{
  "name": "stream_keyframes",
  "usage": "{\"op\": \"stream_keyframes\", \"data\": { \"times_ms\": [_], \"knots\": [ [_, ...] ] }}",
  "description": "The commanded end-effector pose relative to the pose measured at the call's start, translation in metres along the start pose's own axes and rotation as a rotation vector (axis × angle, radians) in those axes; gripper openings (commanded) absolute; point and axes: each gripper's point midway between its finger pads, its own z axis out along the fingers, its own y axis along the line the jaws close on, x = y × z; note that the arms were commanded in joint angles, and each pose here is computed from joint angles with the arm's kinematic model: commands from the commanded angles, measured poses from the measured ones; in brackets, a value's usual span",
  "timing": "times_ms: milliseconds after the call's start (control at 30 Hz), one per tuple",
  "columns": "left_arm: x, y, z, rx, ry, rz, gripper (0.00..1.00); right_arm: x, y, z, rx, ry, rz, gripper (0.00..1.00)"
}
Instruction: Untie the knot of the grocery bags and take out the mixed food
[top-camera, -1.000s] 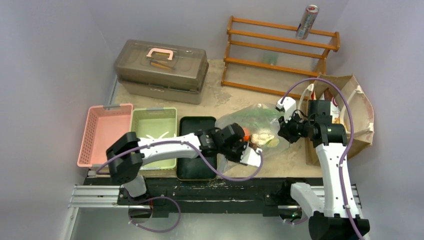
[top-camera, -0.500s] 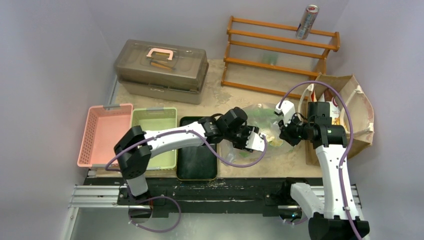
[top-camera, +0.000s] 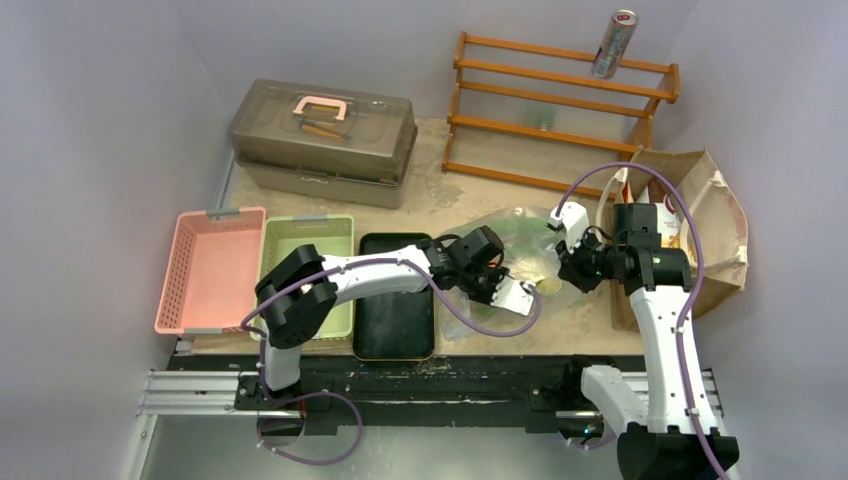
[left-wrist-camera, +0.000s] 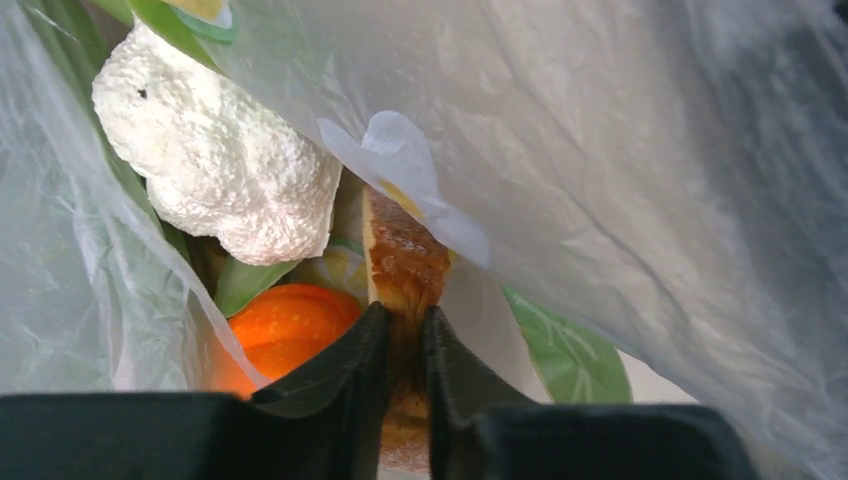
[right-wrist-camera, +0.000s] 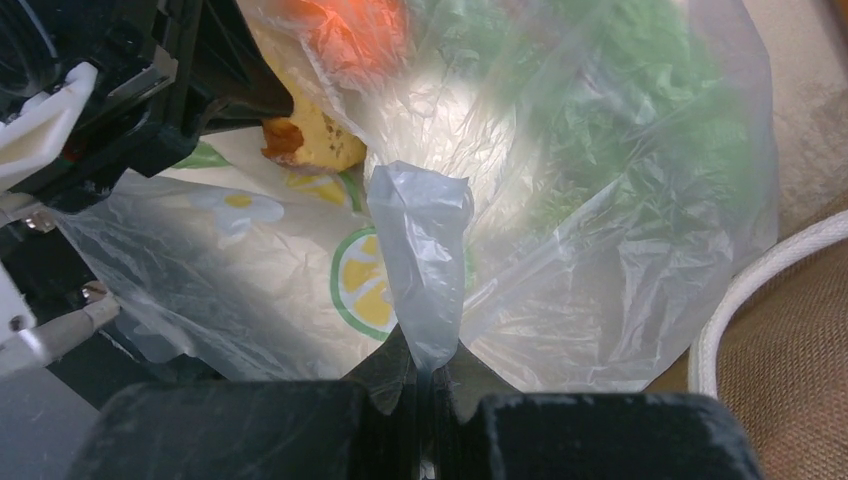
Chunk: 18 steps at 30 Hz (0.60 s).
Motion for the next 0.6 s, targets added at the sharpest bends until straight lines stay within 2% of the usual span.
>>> {"op": "stream_keyframes", "data": {
  "times_ms": [0,100,267,467,567],
  "knots": [
    [-0.048,0.027,-0.034,-0.074,-0.1,0.033,0.07,0.003,-0.007,-0.001,0.032,0.013,-0.008,0.0],
    [-0.078,0.044,-0.064,-0.149,-0.172,0.023,0.0,0.003,-0.008,0.001,0.038,0.015,-0.007,0.0],
    [-0.129,0.075,-0.124,-0.284,-0.318,-0.052,0.0,-0.002,-0.011,0.002,0.038,0.002,0.001,0.0],
    [-0.184,0.068,-0.207,-0.302,-0.569,-0.174,0.0,-0.012,-0.014,0.001,0.043,-0.031,0.02,0.0],
    [-0.194,0.062,-0.262,-0.316,-0.668,-0.264,0.0,-0.016,-0.015,0.0,0.047,-0.039,0.021,0.0]
  ]
}}
